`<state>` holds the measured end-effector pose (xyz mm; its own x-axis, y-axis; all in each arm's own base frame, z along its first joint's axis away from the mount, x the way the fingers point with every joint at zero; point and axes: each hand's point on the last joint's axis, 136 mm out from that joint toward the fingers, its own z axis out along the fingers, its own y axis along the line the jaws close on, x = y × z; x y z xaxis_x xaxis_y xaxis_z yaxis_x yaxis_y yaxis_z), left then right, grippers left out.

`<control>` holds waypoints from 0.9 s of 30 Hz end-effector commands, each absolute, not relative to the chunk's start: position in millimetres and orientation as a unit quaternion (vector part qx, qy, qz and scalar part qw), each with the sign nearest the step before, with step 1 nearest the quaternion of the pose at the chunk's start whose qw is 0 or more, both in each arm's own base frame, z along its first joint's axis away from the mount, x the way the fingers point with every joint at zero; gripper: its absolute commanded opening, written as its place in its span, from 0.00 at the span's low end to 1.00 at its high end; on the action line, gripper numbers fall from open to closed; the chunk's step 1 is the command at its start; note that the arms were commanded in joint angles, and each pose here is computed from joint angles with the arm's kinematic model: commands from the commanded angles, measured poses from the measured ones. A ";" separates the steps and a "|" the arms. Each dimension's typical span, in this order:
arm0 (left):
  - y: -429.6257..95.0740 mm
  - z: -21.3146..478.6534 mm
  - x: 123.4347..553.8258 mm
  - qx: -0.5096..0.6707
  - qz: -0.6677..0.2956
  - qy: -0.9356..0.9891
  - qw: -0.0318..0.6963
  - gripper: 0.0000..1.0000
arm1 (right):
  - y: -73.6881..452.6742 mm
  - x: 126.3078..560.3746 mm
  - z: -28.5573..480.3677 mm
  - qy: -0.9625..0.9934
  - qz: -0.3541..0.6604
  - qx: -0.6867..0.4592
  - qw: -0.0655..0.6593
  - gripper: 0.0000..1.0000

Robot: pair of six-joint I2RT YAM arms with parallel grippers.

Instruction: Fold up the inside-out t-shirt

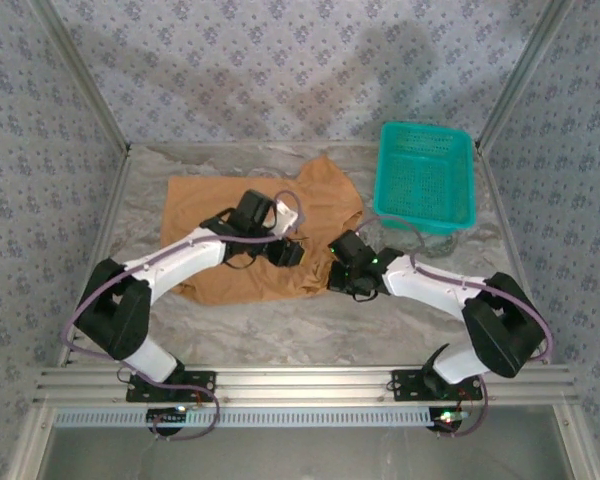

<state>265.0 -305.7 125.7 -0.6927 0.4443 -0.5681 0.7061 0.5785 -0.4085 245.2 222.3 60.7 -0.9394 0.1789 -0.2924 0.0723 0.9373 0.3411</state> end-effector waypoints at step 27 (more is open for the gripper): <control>-326.6 103.2 268.2 0.429 -0.221 0.846 0.227 0.13 | 206.7 249.0 84.1 0.966 0.174 0.069 0.175 0.00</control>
<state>263.7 -325.2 73.2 -0.5455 0.6464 -0.5334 0.8217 0.5379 -0.1885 254.7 214.8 85.2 -0.9246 0.2085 -0.3189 0.0763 0.9213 0.3814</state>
